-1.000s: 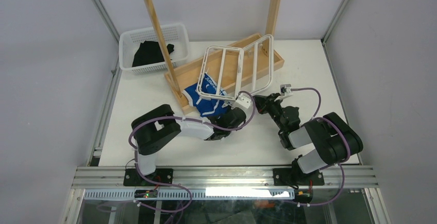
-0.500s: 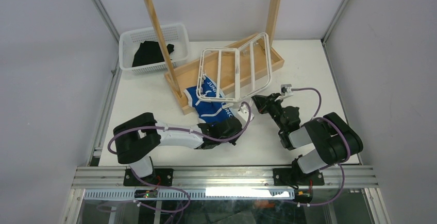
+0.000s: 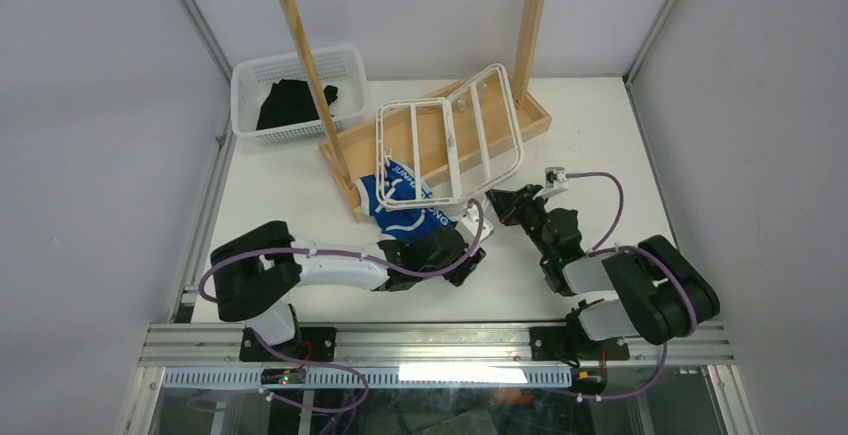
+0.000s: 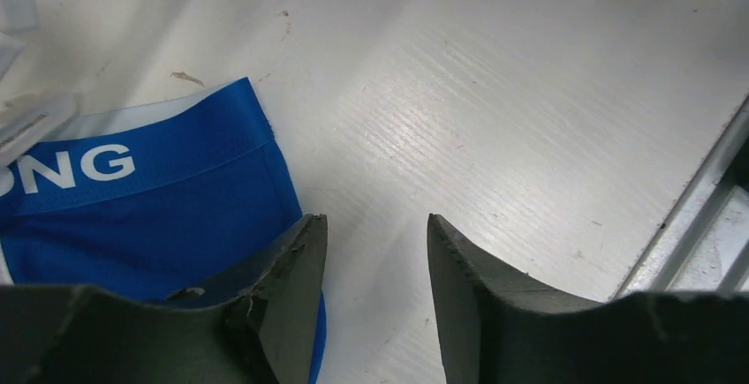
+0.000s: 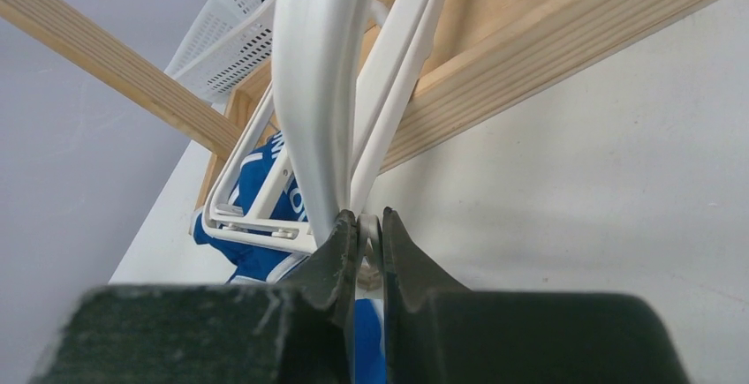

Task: Clip the underwear to the hanger
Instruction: Clamp the underwear onto the hanger.

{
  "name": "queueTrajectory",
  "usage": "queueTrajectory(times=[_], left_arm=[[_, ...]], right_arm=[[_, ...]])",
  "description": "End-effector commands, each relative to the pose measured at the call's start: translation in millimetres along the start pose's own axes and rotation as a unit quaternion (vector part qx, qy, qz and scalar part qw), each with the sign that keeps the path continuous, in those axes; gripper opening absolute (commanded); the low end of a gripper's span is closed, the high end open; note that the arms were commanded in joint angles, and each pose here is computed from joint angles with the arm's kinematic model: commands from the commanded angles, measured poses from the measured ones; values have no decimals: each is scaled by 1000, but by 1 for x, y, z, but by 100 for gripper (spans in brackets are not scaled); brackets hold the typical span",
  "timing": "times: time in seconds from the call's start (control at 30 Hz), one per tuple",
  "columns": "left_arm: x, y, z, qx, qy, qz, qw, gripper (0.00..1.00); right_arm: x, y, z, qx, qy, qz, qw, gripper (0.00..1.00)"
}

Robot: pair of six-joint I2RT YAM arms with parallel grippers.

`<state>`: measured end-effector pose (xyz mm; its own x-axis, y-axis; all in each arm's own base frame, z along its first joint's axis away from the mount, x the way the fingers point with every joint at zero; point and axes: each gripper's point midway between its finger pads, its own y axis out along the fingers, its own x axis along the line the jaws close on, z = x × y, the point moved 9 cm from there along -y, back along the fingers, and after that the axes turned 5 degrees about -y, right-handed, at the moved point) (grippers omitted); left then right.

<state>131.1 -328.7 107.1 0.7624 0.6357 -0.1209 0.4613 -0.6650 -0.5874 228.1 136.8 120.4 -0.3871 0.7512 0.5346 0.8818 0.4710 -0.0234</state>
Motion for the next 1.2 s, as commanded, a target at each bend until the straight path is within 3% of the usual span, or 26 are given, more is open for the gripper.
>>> queueTrajectory(times=[0.0,0.2,0.5,1.17], left_arm=[[6,-18,-32,-63,-1,28,998,47],[42,-19,-31,-65,-41,-24,997,50],[62,10,-38,-71,-72,-92,991,59],[85,41,-38,-14,-73,-119,990,63]], right_arm=[[3,-1,-8,-14,24,35,999,0],[0,-6,-5,2,42,75,996,0],[6,-5,-4,7,56,69,996,0],[10,0,2,15,59,54,997,0]])
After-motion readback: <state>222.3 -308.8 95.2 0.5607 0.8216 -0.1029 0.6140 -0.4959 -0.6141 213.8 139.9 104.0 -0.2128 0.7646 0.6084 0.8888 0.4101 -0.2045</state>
